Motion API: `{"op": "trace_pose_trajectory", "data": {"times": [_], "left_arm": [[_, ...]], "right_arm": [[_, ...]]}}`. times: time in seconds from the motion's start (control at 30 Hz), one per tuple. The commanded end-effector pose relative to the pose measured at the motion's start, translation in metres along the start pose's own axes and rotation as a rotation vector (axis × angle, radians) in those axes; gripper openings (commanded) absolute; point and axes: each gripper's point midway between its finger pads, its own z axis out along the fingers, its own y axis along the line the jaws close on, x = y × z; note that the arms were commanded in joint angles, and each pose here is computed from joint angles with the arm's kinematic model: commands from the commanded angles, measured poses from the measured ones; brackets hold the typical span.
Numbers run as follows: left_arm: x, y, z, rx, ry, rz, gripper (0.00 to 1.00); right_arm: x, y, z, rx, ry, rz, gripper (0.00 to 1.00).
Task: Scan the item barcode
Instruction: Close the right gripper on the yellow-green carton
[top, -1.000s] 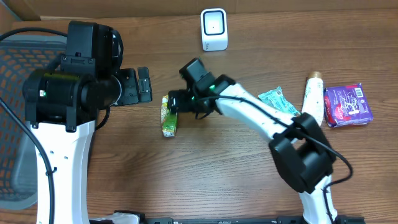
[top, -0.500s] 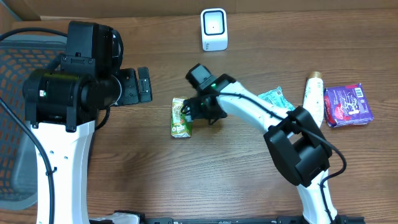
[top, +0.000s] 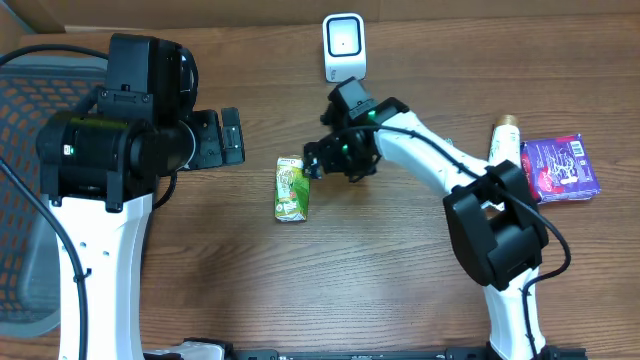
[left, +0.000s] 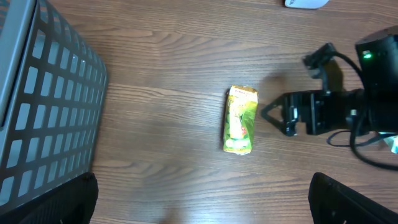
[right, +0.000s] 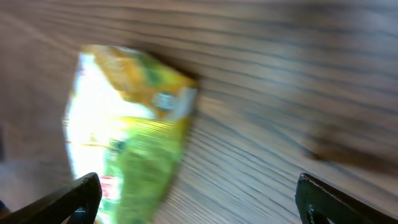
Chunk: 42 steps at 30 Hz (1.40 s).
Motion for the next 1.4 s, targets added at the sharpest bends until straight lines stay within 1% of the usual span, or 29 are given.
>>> {"op": "trace_pose_trajectory", "data": {"times": [0.0, 0.2, 0.37, 0.47, 0.5, 0.57, 0.6, 0.73, 0.77, 0.8, 0.9, 1.0, 1.07, 1.3, 1.37], "left_arm": [[-0.001, 0.000, -0.001, -0.001, -0.006, -0.014, 0.99], [-0.001, 0.000, -0.001, 0.000, -0.006, -0.014, 1.00], [-0.001, 0.000, -0.001, -0.001, -0.006, -0.014, 0.99], [-0.001, 0.000, -0.001, -0.001, -0.006, -0.014, 1.00], [-0.001, 0.000, -0.001, -0.001, -0.006, -0.014, 1.00], [-0.001, 0.000, -0.001, -0.001, -0.006, -0.014, 1.00], [-0.001, 0.000, -0.001, 0.000, -0.006, -0.014, 1.00], [-0.001, 0.000, -0.001, -0.001, -0.006, -0.014, 1.00], [-0.001, 0.000, -0.001, -0.001, -0.005, -0.014, 1.00], [-0.001, 0.000, -0.001, 0.000, -0.006, -0.014, 0.99], [-0.001, 0.000, -0.001, -0.001, -0.006, -0.014, 1.00], [-0.001, 0.000, -0.001, -0.001, -0.006, -0.014, 1.00], [-0.001, 0.000, -0.001, -0.001, -0.006, -0.014, 0.99], [-0.001, 0.000, -0.001, -0.001, -0.006, -0.014, 1.00], [-0.001, 0.000, -0.001, -0.001, -0.006, -0.014, 1.00]], "right_arm": [[-0.005, 0.036, 0.004, -0.027, -0.044, -0.112, 1.00], [-0.017, 0.036, 0.017, 0.182, -0.178, -0.109, 1.00], [-0.009, 0.032, 0.042, 0.258, -0.177, -0.133, 0.99], [-0.006, 0.030, 0.048, 0.278, -0.170, -0.138, 0.90], [-0.006, 0.029, 0.048, 0.280, -0.170, -0.138, 0.84], [-0.006, 0.030, 0.047, 0.278, -0.170, -0.138, 0.65], [-0.005, 0.029, 0.047, 0.279, -0.168, -0.137, 0.59], [0.000, 0.028, 0.046, 0.284, -0.146, -0.133, 0.43], [0.001, 0.026, 0.045, 0.286, -0.139, -0.133, 0.36], [0.001, 0.026, 0.044, 0.288, -0.136, -0.131, 0.32], [0.002, 0.026, 0.039, 0.280, -0.128, -0.123, 0.28], [0.003, 0.035, 0.029, 0.210, -0.112, -0.111, 0.28], [0.002, 0.043, 0.022, 0.128, -0.093, -0.096, 0.28], [0.001, 0.062, -0.006, -0.244, 0.018, -0.097, 0.26], [0.000, 0.059, -0.015, -0.303, 0.031, -0.090, 0.26]]}}
